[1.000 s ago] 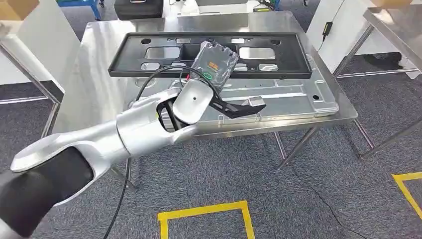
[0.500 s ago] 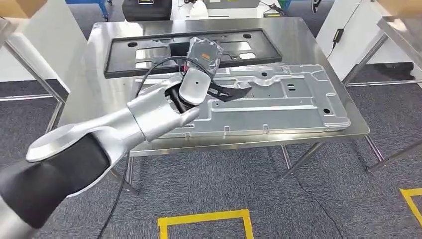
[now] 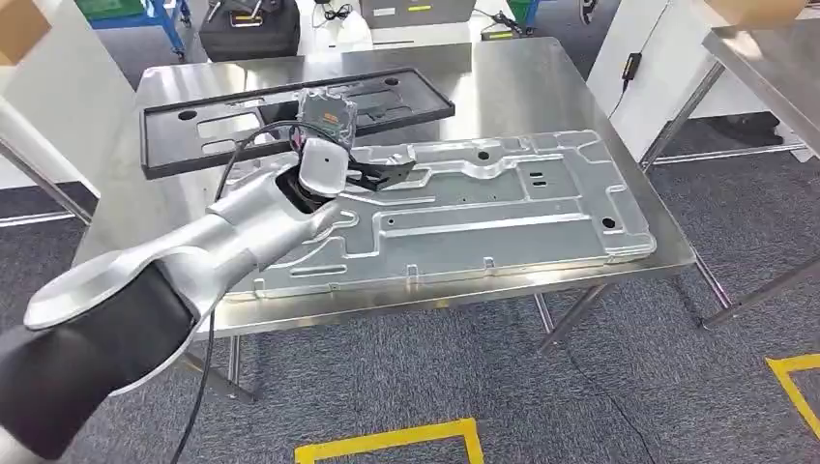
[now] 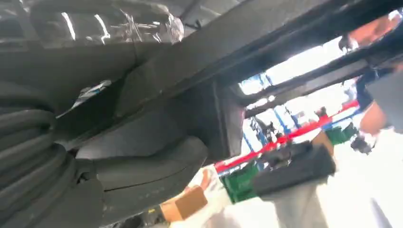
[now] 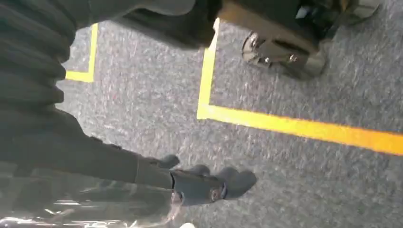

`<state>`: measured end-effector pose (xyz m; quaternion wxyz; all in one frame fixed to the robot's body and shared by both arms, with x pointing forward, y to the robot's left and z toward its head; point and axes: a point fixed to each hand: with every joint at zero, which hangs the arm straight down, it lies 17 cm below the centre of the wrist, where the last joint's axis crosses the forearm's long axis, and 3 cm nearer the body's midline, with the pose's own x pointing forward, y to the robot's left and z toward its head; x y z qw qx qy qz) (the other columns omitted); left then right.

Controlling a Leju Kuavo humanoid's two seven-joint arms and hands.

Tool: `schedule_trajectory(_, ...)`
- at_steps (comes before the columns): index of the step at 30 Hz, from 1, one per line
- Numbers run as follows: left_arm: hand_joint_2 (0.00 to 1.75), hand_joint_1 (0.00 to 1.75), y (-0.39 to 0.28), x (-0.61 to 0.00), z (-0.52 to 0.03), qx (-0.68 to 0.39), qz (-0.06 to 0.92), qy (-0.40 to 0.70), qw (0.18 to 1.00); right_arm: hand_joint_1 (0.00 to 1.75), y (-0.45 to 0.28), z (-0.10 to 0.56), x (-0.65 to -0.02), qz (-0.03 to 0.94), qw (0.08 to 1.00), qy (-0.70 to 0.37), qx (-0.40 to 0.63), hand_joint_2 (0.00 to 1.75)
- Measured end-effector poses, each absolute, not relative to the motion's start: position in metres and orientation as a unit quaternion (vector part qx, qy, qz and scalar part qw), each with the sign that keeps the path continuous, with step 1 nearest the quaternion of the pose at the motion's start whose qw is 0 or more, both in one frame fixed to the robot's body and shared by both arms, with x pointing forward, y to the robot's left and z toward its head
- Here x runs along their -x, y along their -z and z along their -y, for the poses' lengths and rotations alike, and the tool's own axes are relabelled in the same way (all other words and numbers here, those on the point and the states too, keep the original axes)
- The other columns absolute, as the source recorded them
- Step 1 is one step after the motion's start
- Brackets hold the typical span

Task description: Take the parts from the cabinet and place them on the table.

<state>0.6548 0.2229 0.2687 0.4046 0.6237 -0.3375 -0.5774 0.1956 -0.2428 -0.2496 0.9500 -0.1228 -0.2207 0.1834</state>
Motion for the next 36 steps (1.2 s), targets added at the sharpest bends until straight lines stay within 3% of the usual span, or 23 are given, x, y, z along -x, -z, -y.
schedule_trajectory(18, 1.75, 1.75, -0.241, -0.649, -0.197, -0.576, 0.368, 0.593, 0.425, 0.00, 0.250, 0.241, -0.194, 0.222, 0.950, -0.182, 0.122, 1.75)
schedule_trajectory(19, 1.75, 0.00, -0.242, -0.650, -0.196, -0.576, 0.369, 0.593, 0.425, 0.00, 0.250, 0.243, -0.194, 0.222, 0.950, -0.182, 0.123, 0.00)
schedule_trajectory(23, 1.75, 0.00, -0.241, -0.649, -0.186, -0.566, 0.382, 0.600, 0.417, 0.00, 0.250, 0.241, -0.193, 0.221, 0.950, -0.182, 0.121, 0.00)
schedule_trajectory(24, 0.00, 0.00, -0.241, -0.649, -0.183, -0.564, 0.386, 0.601, 0.414, 0.00, 0.250, 0.241, -0.193, 0.221, 0.951, -0.182, 0.121, 0.00)
schedule_trajectory(36, 0.00, 0.00, -0.247, -0.649, -0.167, -0.552, 0.417, 0.593, 0.413, 0.00, 0.251, 0.239, -0.192, 0.220, 0.951, -0.181, 0.118, 0.00)
